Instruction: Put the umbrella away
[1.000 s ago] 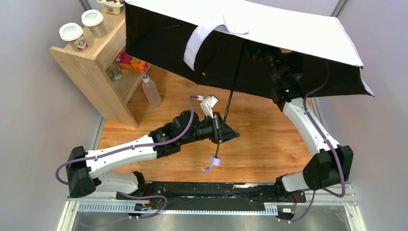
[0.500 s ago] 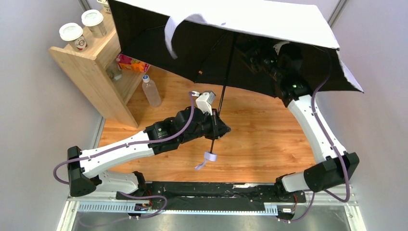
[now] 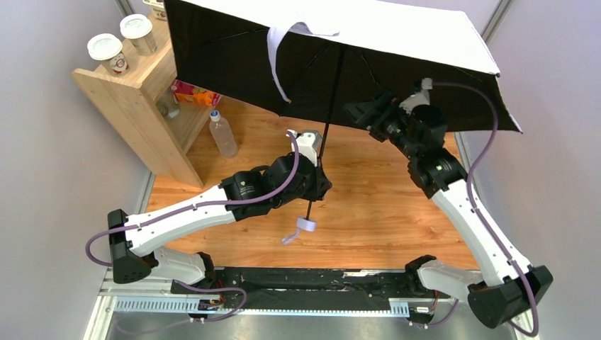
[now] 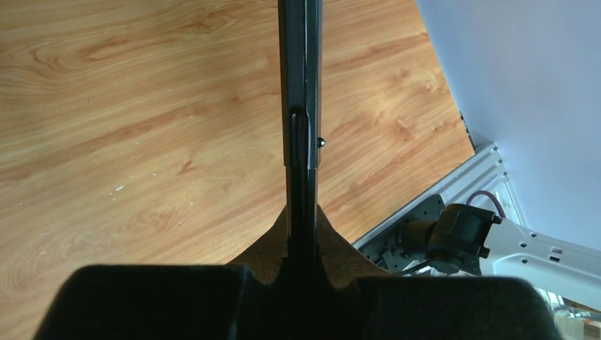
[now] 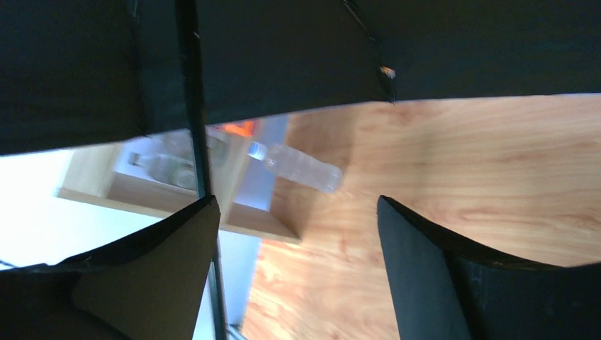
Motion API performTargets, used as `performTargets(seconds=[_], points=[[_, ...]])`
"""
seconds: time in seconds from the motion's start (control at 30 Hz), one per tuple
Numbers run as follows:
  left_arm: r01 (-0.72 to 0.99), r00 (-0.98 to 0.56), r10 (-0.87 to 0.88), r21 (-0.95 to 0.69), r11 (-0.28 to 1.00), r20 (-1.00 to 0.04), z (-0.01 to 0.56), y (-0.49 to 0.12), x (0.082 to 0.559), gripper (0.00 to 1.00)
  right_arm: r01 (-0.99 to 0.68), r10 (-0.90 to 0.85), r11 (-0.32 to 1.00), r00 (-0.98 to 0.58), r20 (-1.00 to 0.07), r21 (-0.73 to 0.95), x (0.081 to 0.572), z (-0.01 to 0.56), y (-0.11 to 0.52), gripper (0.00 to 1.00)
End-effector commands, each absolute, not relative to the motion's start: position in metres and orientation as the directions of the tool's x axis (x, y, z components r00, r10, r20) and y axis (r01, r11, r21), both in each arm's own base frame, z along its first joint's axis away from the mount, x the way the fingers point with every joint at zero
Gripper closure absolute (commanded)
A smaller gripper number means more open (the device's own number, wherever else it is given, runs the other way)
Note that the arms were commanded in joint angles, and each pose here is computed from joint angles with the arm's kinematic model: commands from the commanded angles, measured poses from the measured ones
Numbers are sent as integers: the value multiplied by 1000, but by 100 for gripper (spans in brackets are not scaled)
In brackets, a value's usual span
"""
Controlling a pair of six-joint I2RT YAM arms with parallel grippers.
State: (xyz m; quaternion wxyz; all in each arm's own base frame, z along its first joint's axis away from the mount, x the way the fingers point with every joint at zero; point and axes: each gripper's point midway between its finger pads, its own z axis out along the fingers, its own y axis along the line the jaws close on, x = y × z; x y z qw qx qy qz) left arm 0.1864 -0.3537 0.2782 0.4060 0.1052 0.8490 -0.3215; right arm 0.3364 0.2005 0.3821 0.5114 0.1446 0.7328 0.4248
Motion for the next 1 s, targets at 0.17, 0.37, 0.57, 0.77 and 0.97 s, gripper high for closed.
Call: performTargets(seconds=[0.17,0.37,0.57,0.77,0.97], points=[[609,-578,-206,-586,534,-789,336,-375,167,100,-506,807,133,-443,-389,852,373,495,209,15],[619,-605,-229,-631,468,-763,342,-383,158,100,-493,855,22,-442,-271,870,404,510,212,15],[622,-639,-256,-683,383,-725,346,-389,148,100,-496,914,-40,-368,-169,868,422,517,197,27],[623,-645,-290,-706,337,-707,354,-387,144,100,-511,927,-95,-359,-112,855,431,525,191,38],[616,-661,-310,-731,294,-683,356,-387,140,100,-510,931,-193,-366,-8,838,441,519,179,48]])
